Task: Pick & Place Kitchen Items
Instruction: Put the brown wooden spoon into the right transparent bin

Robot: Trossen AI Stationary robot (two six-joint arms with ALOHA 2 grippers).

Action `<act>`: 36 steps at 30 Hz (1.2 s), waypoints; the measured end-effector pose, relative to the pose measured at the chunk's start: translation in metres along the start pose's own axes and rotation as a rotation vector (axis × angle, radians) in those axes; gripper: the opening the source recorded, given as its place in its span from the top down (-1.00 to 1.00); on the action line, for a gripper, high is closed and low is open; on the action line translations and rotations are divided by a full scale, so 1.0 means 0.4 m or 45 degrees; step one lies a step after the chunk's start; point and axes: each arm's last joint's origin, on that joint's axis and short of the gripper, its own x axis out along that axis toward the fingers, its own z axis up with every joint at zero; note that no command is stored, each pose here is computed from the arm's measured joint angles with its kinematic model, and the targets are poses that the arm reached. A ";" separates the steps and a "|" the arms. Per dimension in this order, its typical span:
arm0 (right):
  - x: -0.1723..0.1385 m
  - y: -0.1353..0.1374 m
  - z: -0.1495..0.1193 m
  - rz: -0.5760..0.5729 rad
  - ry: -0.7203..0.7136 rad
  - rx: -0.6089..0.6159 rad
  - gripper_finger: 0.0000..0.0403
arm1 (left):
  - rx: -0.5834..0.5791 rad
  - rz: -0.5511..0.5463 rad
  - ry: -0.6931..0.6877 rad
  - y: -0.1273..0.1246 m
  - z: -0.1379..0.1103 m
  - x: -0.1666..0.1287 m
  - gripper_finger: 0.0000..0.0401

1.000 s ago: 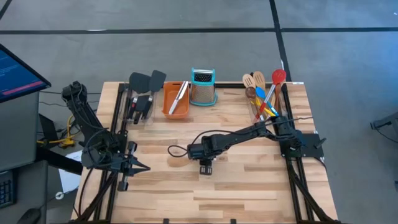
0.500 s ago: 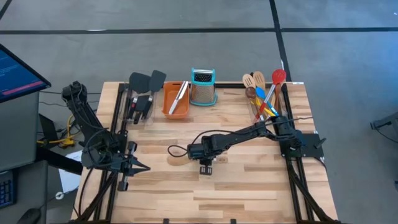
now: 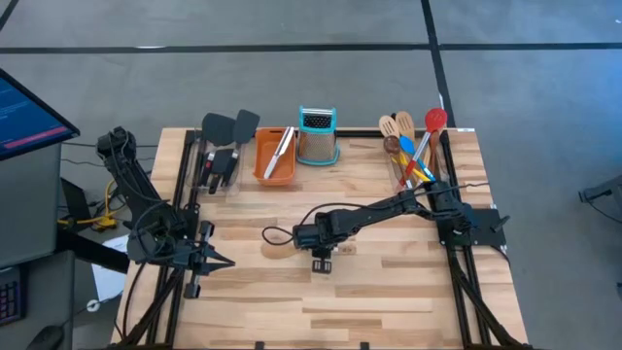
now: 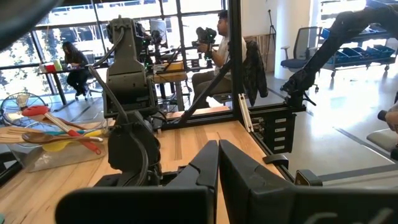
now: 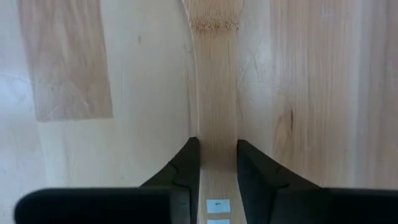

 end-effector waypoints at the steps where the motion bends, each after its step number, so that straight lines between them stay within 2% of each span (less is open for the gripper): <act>1: -0.002 0.000 0.001 0.003 -0.010 0.000 0.66 | 0.000 0.000 0.000 0.000 0.000 0.000 0.99; 5: -0.033 0.006 0.010 0.030 -0.076 -0.033 0.66 | 0.000 0.000 0.000 0.000 0.000 0.000 0.99; 9: -0.095 0.006 0.027 0.058 -0.192 -0.036 0.67 | -0.001 0.000 -0.001 0.000 0.001 0.000 0.99; 17: -0.204 0.003 0.026 0.029 -0.312 -0.041 0.67 | 0.000 -0.001 0.000 0.000 0.000 0.000 0.99; 25: -0.366 -0.042 0.002 -0.196 -0.480 0.041 0.67 | -0.025 -0.001 0.000 0.000 0.000 0.000 0.99; 36: -0.601 -0.073 -0.082 -0.442 -0.768 0.153 0.67 | -0.058 -0.031 0.004 -0.004 -0.002 0.001 0.99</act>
